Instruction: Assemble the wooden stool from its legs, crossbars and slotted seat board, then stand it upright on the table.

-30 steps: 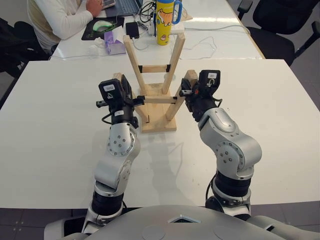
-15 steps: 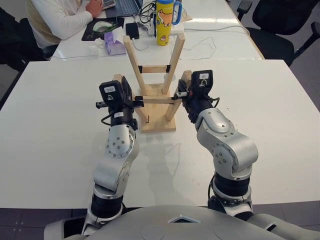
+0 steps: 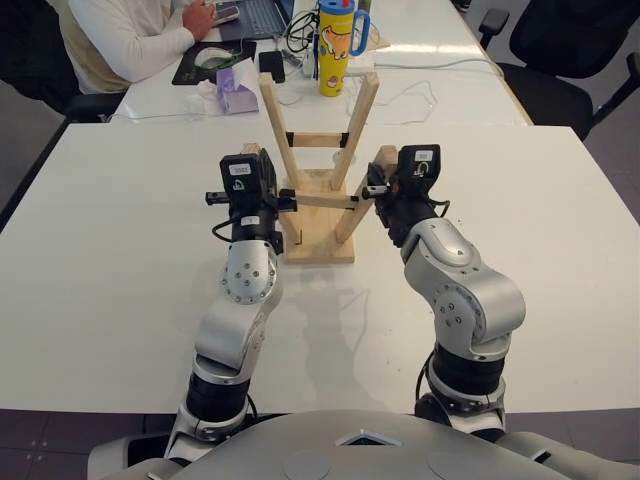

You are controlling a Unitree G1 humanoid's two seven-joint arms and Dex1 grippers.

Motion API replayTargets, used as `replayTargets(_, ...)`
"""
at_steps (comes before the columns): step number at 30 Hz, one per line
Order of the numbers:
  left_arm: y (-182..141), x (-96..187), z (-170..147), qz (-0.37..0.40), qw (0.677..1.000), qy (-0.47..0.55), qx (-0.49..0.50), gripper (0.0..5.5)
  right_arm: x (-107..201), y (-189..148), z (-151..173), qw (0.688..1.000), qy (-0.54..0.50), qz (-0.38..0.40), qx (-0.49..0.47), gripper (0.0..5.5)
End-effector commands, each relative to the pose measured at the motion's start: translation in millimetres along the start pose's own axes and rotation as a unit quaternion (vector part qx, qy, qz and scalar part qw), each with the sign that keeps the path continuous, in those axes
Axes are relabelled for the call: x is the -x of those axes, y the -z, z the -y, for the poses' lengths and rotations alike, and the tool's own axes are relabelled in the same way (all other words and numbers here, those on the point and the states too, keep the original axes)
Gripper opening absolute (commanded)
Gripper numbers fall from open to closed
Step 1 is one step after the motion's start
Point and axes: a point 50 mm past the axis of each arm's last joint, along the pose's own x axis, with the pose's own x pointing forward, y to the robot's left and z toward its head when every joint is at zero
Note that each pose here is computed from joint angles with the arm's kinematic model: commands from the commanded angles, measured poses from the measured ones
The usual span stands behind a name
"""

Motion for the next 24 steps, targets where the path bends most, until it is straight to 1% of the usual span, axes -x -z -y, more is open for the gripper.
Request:
replayTargets(1,49,5,-6,-0.128,0.991,0.01,-0.04,1.11,0,22,3,0.997,-0.023,-0.07,-0.003,1.09)
replayTargets(2,48,5,-5,-0.127,0.991,0.011,-0.038,1.11,0,21,4,0.998,-0.023,-0.066,-0.004,1.09)
replayTargets(3,48,5,-3,-0.126,0.991,0.011,-0.036,1.11,0,19,4,0.998,-0.023,-0.06,-0.001,1.38)
replayTargets(5,47,5,1,-0.125,0.992,0.014,-0.029,1.11,0,14,4,0.999,-0.019,-0.042,0.007,1.75)
replayTargets(8,46,3,0,-0.122,0.992,0.012,-0.027,1.11,1,-15,4,0.998,-0.001,0.057,0.012,1.78)
replayTargets(11,43,3,-1,-0.117,0.993,0.007,-0.026,1.11,5,-39,5,0.989,0.012,0.147,0.016,1.78)
replayTargets(14,42,3,-2,-0.114,0.993,0.006,-0.026,1.11,15,-67,6,0.966,0.022,0.254,0.04,1.78)
replayTargets(15,41,2,-2,-0.113,0.993,0.006,-0.026,1.11,18,-74,2,0.958,0.008,0.283,0.043,1.78)
replayTargets(16,41,2,-1,-0.112,0.993,0.006,-0.026,1.11,20,-79,-6,0.952,-0.027,0.301,0.046,1.78)
replayTargets(18,41,2,0,-0.11,0.994,0.006,-0.026,1.11,19,-74,-25,0.948,-0.107,0.293,0.064,1.78)
replayTargets(20,40,1,1,-0.108,0.994,0.011,-0.026,1.11,16,-57,-43,0.949,-0.194,0.242,0.064,1.78)
replayTargets(21,39,1,2,-0.107,0.994,0.013,-0.026,1.11,15,-48,-49,0.949,-0.222,0.215,0.063,1.78)
replayTargets(23,39,1,4,-0.105,0.994,0.017,-0.026,1.11,11,-35,-54,0.955,-0.238,0.165,0.06,1.54)
replayTargets(24,38,1,4,-0.105,0.994,0.018,-0.027,1.11,8,-31,-55,0.959,-0.235,0.15,0.057,1.34)
